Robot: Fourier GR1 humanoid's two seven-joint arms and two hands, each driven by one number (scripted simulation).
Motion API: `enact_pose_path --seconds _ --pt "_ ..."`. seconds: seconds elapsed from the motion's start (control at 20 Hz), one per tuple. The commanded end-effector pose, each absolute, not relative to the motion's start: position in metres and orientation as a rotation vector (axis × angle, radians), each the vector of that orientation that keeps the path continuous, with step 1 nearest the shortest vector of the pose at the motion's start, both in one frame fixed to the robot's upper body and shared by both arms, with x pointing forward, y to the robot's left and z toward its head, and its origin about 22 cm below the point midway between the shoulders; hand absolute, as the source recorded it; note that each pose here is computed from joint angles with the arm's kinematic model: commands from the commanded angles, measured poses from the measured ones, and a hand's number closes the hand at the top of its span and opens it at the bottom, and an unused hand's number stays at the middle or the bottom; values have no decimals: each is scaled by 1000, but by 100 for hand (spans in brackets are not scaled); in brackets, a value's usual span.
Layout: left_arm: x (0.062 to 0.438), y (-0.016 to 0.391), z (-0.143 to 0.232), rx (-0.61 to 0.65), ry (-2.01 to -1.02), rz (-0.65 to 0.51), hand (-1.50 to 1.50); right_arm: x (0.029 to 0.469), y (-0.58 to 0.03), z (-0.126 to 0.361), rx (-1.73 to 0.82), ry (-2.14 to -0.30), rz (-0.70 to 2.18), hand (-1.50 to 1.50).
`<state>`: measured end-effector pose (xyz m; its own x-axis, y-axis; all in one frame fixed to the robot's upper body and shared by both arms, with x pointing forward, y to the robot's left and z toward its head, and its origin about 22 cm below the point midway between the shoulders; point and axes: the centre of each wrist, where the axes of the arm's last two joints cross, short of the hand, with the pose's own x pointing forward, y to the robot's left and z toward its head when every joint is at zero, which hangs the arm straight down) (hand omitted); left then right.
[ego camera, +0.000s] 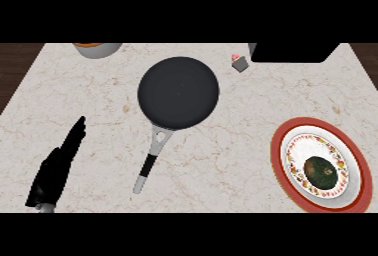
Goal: Pick the squash from the plate and place it in the pan
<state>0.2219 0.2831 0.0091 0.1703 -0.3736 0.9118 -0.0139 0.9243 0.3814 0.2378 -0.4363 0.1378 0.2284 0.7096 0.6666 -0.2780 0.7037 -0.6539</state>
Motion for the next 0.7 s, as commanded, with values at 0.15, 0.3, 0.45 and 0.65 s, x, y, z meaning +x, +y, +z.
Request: enact_pose_path --seconds 0.15,0.3,0.45,0.65 --pt "225 279 17 340 -1398 -269 0 258 -393 149 -430 -1008 814 -150" --pt "235 278 11 349 -1389 -269 0 275 -377 169 -424 -940 868 -150" --pt "228 283 10 339 -1394 -265 0 281 -355 164 -420 -905 905 -150" --pt "213 289 7 331 -1387 -272 0 277 -353 148 -443 -774 1029 -150"
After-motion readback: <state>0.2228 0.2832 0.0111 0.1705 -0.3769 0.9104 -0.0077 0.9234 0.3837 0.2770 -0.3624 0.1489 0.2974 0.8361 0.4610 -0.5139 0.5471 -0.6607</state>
